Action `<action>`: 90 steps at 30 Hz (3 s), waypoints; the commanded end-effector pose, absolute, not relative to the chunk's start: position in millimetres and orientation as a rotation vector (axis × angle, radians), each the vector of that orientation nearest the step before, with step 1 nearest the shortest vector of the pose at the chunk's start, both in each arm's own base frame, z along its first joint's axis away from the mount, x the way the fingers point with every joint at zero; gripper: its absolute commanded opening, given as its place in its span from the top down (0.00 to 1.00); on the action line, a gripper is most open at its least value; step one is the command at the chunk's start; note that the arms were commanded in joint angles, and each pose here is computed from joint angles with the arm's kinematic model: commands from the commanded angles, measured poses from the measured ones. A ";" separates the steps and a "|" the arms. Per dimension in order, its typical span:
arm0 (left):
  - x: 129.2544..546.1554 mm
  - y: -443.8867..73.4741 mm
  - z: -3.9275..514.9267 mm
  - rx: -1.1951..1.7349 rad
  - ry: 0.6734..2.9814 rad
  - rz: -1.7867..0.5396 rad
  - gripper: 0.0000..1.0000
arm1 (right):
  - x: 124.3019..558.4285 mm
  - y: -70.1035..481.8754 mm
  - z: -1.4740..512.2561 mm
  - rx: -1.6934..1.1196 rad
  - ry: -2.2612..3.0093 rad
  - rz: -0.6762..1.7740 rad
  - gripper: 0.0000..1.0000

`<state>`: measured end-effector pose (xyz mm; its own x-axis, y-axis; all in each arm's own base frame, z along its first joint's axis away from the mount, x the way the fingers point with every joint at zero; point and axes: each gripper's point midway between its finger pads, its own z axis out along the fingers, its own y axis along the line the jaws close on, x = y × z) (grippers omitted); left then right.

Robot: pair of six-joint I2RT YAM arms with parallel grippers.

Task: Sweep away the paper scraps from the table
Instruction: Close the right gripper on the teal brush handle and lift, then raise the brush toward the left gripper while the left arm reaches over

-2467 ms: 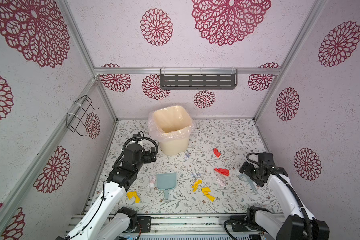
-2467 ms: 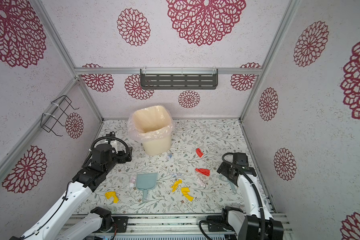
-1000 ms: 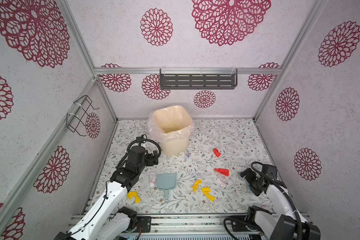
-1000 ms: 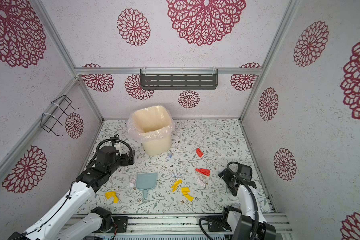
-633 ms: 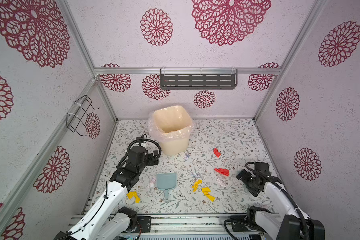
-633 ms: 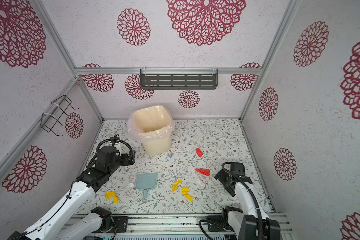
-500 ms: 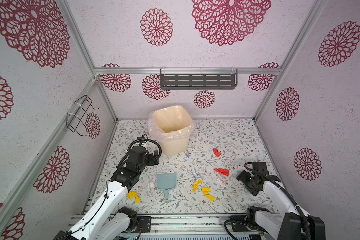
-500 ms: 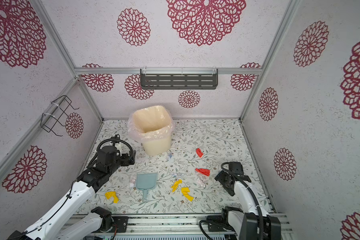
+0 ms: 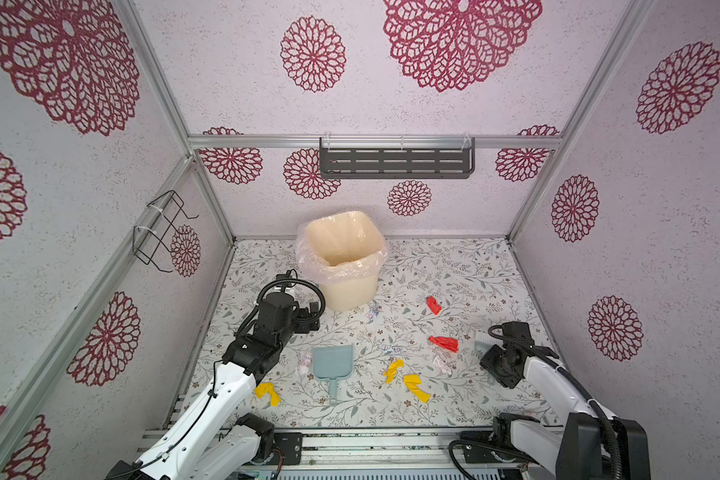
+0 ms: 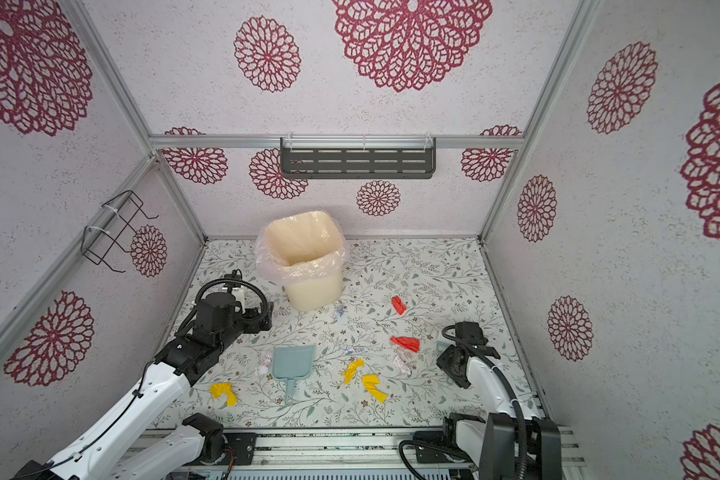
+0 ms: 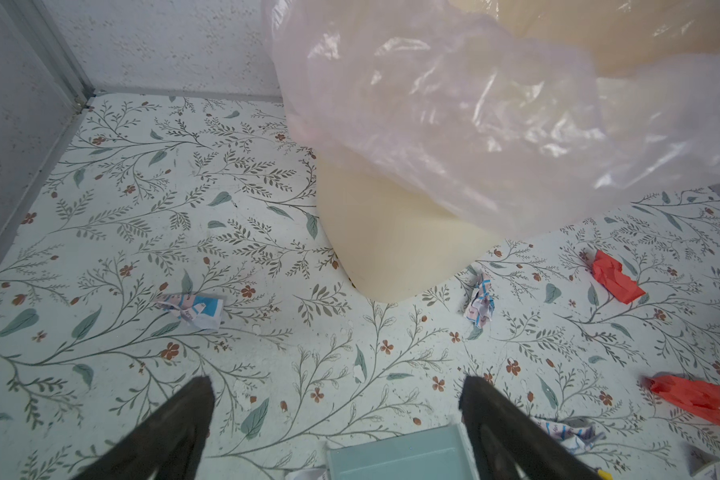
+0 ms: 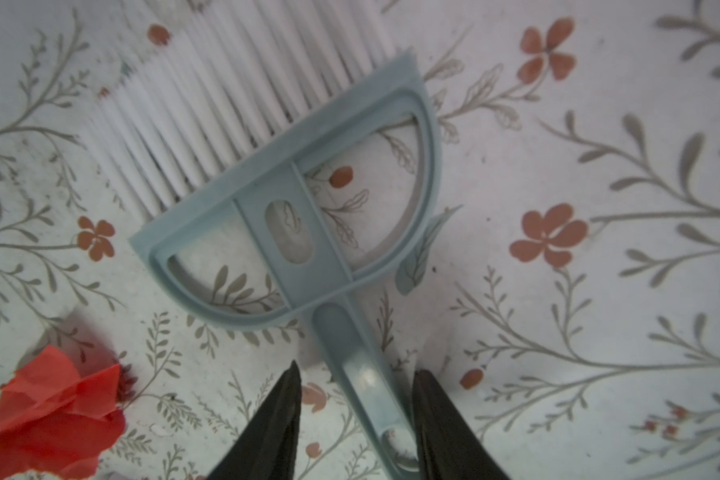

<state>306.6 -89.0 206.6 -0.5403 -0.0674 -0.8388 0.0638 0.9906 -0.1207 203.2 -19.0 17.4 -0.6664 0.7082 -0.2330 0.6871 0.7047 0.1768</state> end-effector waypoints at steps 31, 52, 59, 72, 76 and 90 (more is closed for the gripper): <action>291.8 -86.2 208.9 -0.025 2.127 -0.179 0.03 | 181.0 -14.9 -13.1 0.982 2.858 -0.067 0.79; 295.7 -96.1 225.4 -0.014 2.107 -0.212 0.03 | 210.0 -17.7 35.3 0.927 2.702 -0.026 0.87; 297.1 -105.3 242.5 0.012 2.094 -0.237 0.03 | 222.2 -17.6 55.5 0.879 2.665 -0.015 0.87; 305.1 -147.8 290.0 0.128 2.074 -0.327 0.03 | 263.8 1.1 136.4 0.664 2.553 0.038 0.87; 313.1 -173.6 311.1 0.184 2.072 -0.386 0.03 | 282.3 21.6 172.7 0.528 2.507 0.065 0.87; 342.6 -284.5 372.0 0.361 2.046 -0.948 0.03 | 317.8 138.5 285.3 0.063 2.297 0.259 0.85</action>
